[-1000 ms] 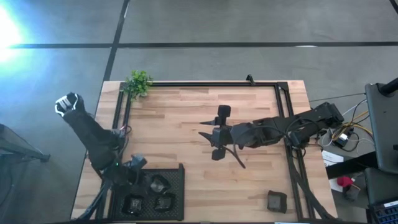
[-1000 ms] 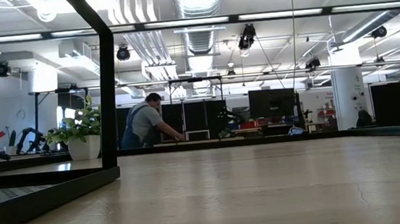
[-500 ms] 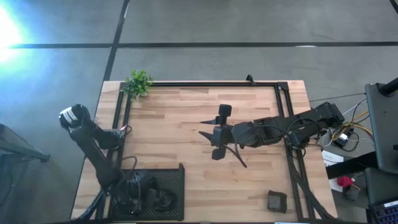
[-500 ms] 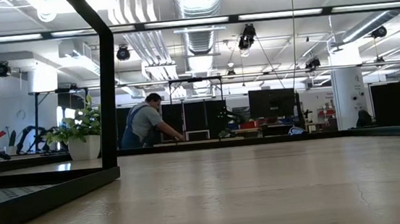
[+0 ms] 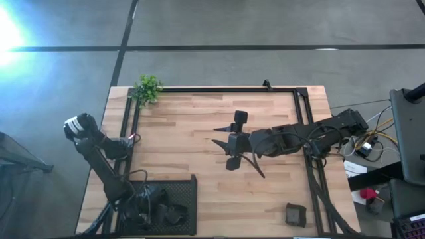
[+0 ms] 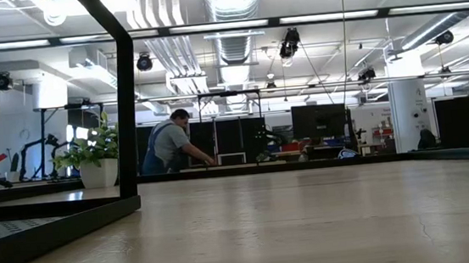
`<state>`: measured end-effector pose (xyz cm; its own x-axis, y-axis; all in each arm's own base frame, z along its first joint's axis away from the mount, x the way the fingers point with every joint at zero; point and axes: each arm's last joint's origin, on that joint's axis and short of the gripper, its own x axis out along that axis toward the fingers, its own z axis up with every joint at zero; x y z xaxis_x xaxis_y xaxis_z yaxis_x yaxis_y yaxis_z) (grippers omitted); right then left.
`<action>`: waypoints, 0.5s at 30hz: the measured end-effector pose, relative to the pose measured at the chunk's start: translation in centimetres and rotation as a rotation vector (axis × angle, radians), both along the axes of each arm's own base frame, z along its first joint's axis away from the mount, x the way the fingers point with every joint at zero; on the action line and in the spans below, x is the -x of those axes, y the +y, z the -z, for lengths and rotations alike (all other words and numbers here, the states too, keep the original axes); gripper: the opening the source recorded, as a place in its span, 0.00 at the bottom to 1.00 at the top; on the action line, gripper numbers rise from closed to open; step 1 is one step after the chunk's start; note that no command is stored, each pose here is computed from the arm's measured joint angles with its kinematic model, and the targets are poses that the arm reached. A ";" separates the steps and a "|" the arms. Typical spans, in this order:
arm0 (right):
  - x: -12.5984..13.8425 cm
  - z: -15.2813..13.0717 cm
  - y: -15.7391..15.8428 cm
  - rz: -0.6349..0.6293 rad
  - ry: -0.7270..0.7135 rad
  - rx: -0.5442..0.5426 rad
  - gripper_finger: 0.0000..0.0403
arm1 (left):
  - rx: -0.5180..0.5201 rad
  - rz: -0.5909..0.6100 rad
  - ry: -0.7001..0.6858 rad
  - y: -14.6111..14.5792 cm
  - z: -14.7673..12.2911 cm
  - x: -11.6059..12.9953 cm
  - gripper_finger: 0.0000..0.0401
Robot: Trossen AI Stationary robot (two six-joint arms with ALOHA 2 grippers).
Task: Pick & Place Mini shaped plates
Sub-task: Stack the leaf shaped plate on top of the leaf shaped plate on the shelf
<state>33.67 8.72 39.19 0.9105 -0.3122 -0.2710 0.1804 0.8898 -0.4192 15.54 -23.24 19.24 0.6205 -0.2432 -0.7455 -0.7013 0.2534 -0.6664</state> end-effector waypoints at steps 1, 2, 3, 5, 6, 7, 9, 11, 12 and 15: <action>0.0 0.0 0.0 -0.001 0.001 0.003 0.40 | -0.012 -0.003 -0.008 0.1 0.0 0.0 0.00; 0.0 0.0 0.0 -0.001 0.000 0.003 0.40 | -0.017 -0.003 -0.012 0.1 0.0 0.0 0.00; 0.0 -0.1 0.0 -0.001 -0.002 0.003 0.40 | -0.018 -0.007 -0.016 0.1 -0.1 0.0 0.00; 0.1 -0.1 0.0 -0.001 -0.004 0.003 0.40 | -0.007 -0.034 -0.017 0.1 0.0 0.0 0.00; 0.1 -0.2 0.0 -0.001 -0.005 0.003 0.40 | -0.001 -0.053 -0.017 0.1 0.0 -0.1 0.00; 0.1 -0.2 0.0 -0.002 -0.005 0.003 0.40 | -0.001 -0.063 -0.019 0.1 0.1 -0.1 0.00; 0.1 -0.2 0.0 -0.002 -0.005 0.003 0.40 | 0.000 -0.076 -0.015 0.1 0.2 -0.2 0.00; 0.1 -0.2 0.0 -0.002 -0.005 0.003 0.40 | -0.001 -0.084 -0.010 0.2 0.4 -0.3 0.00; 0.1 -0.2 0.0 -0.002 -0.005 0.004 0.40 | -0.001 -0.085 -0.011 0.2 0.4 -0.4 0.00; 0.1 -0.2 0.0 -0.002 -0.005 0.004 0.40 | -0.004 -0.073 -0.020 0.2 0.3 -0.5 0.00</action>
<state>33.54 8.68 39.37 0.9124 -0.3117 -0.2653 0.1809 0.8885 -0.4216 16.01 -23.09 18.91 0.6513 -0.1935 -0.7338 -0.7047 0.2046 -0.6794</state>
